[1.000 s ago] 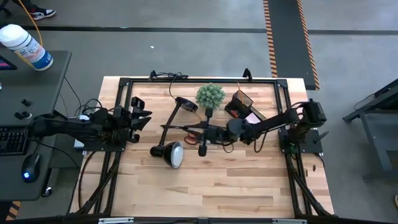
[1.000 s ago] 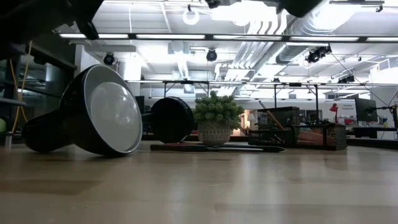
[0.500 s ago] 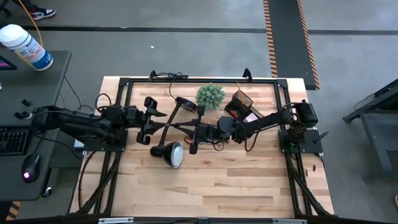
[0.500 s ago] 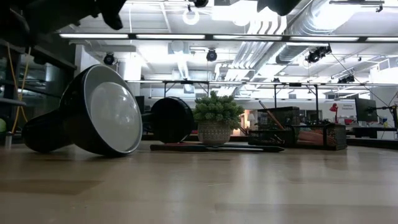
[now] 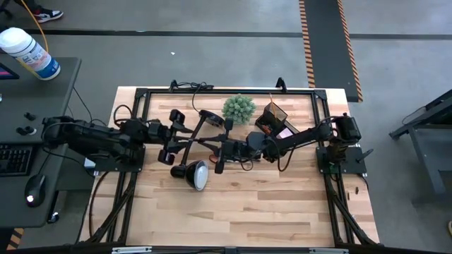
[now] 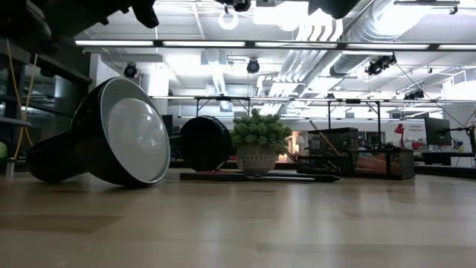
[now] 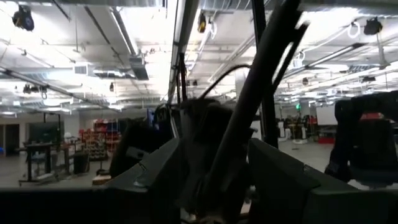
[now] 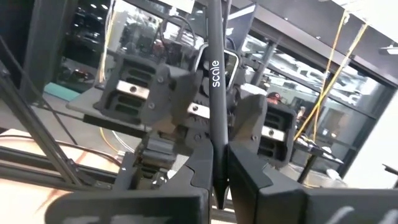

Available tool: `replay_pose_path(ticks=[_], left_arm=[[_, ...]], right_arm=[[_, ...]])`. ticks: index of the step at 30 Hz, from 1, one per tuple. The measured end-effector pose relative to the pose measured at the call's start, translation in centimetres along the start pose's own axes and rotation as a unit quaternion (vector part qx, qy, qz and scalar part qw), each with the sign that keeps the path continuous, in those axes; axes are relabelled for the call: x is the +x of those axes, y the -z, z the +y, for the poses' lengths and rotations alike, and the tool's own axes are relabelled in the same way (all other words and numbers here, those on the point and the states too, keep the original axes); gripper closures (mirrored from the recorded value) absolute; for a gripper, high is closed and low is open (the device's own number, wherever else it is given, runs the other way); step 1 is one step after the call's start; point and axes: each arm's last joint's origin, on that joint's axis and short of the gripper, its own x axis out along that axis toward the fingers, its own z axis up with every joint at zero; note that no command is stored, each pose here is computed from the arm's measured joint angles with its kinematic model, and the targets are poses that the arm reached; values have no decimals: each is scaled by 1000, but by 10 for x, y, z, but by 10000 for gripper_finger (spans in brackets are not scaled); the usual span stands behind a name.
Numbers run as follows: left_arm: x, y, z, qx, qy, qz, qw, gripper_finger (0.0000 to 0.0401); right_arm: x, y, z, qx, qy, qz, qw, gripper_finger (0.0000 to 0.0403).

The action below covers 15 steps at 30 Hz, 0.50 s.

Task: Pick and place office supplies into organizer
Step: Put the bottom pen into the top left section of the desk organizer

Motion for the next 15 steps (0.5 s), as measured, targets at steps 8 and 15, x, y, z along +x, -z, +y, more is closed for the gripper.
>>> replay_pose_path(ticks=[8, 15], left_arm=[[0, -4, 0, -2, -7, -18, 1000, 224], [0, -4, 1, -9, -19, -19, 1000, 224]], right_arm=[[0, 1, 0, -2, 8, 11, 1000, 383], [0, 2, 0, -3, 6, 15, 1000, 383]])
